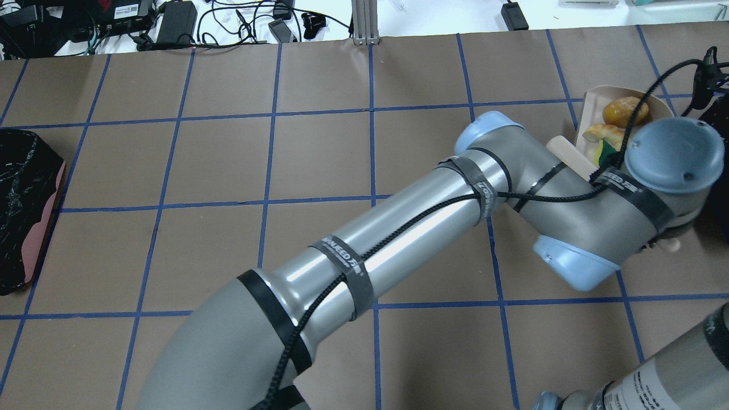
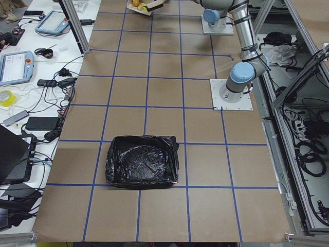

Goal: Sweep and dump trash in nearest bin
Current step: 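Brush the remaining trash into the dustpan held by the right gripper, then lift the dustpan with the right gripper over the bin and tip it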

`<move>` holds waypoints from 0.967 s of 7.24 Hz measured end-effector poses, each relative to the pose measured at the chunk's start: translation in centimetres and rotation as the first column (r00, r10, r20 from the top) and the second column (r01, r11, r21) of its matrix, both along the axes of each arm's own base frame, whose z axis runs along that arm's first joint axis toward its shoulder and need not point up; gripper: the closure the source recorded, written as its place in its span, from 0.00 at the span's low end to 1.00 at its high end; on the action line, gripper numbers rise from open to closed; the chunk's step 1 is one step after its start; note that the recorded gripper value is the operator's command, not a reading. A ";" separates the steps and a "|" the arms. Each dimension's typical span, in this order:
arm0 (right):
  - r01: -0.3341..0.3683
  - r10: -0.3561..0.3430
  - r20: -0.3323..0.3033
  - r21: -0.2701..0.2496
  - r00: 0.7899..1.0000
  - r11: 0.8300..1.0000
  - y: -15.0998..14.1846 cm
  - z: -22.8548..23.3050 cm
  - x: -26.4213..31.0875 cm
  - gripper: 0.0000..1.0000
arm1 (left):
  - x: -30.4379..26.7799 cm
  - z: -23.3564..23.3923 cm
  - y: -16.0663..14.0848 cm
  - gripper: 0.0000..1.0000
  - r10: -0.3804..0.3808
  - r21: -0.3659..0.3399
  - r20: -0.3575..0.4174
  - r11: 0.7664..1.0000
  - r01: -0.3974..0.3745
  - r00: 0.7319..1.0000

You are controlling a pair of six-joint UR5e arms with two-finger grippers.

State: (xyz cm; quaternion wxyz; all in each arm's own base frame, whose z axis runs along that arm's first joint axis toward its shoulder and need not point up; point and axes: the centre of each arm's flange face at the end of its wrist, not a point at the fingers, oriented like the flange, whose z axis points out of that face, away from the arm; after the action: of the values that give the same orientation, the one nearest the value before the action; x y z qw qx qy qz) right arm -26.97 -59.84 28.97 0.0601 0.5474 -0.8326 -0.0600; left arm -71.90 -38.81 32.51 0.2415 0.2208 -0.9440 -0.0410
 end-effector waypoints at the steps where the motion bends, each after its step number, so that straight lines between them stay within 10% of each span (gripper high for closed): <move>1: -0.003 0.002 -0.014 -0.033 1.000 0.999 0.4 2.3 0.3 1.00 | 3.4 0.3 -2.3 1.00 -0.030 -0.014 0.036 0.999 0.031 0.999; 7: -0.087 0.081 -0.132 -0.040 0.988 0.995 4.4 13.8 -9.3 1.00 | 22.6 -1.0 -9.5 1.00 -0.252 0.027 0.260 0.967 0.254 0.932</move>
State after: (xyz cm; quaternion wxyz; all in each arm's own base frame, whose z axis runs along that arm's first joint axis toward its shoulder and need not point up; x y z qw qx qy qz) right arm -36.26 -55.47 42.73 0.1293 0.5753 -0.8042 -0.0741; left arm -49.25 -48.33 31.49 0.1084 0.1002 -0.9883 -0.0389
